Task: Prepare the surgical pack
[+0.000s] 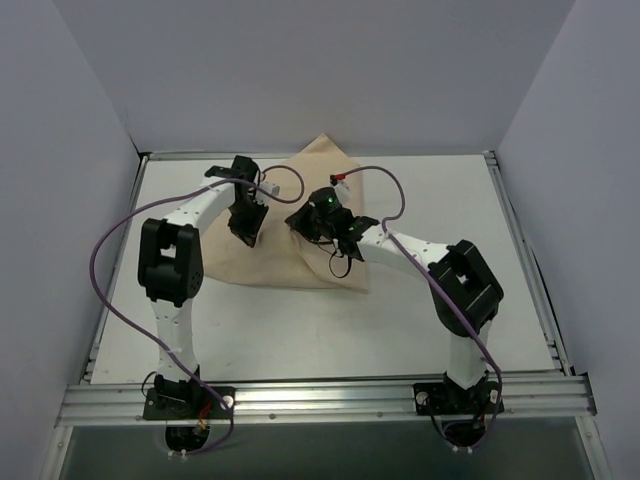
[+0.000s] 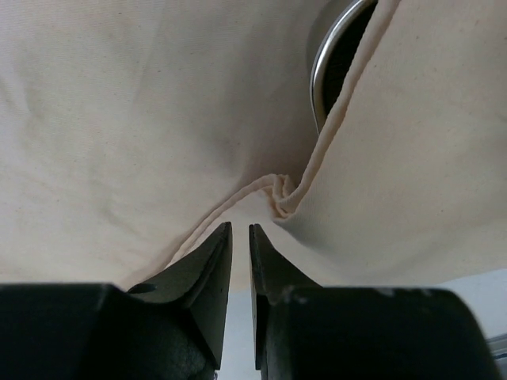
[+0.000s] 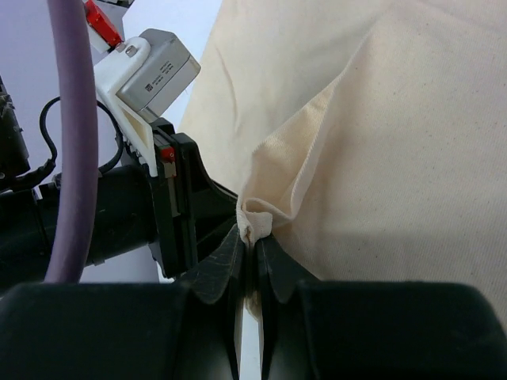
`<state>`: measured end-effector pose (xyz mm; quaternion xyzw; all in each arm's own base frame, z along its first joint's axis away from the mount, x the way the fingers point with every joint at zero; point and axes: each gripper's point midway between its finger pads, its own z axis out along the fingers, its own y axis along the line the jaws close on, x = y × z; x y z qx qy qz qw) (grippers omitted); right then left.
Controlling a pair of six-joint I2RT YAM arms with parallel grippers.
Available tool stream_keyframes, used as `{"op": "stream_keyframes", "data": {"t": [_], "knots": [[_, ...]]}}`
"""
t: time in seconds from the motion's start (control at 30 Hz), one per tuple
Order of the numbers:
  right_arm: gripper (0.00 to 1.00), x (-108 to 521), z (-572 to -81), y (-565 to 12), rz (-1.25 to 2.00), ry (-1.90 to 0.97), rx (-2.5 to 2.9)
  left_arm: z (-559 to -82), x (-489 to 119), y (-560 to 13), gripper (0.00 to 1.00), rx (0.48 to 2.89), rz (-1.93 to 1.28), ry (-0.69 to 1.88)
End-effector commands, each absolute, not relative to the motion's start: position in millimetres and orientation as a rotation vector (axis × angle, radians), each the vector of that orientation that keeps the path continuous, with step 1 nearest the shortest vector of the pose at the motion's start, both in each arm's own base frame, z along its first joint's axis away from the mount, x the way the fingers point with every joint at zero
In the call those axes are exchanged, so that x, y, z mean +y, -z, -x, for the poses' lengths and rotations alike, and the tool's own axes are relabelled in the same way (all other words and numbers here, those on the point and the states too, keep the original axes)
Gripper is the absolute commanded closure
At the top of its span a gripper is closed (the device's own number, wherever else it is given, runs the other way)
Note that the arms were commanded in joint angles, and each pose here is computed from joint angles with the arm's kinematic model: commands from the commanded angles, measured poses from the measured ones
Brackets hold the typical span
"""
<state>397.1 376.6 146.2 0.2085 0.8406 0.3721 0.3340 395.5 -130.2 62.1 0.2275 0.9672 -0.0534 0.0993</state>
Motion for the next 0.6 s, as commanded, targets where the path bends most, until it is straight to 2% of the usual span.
{"op": "stream_keyframes", "data": {"t": [0.0,0.23,0.37,0.47,0.57], "knots": [[1.00,387.1,-412.1,-161.0,-0.592,-1.024,2.083,-396.0,-144.7,-51.6,0.76,2.838,-0.700,0.275],[1.00,411.0,-416.0,-143.4,-0.507,-1.049,2.084,-392.5,-154.4,-26.2,0.78,2.870,-0.681,0.347],[0.99,429.7,-414.5,-112.9,-0.442,-1.049,2.140,-398.1,-157.1,-28.9,0.78,2.857,-0.659,0.358],[0.84,438.1,-409.0,-94.4,-0.361,-1.040,2.186,-405.2,-152.1,-34.3,0.78,2.850,-0.628,0.342],[0.68,449.4,-405.8,-103.9,-0.275,-1.064,2.181,-409.9,-142.8,-41.1,0.78,2.850,-0.600,0.308]]}}
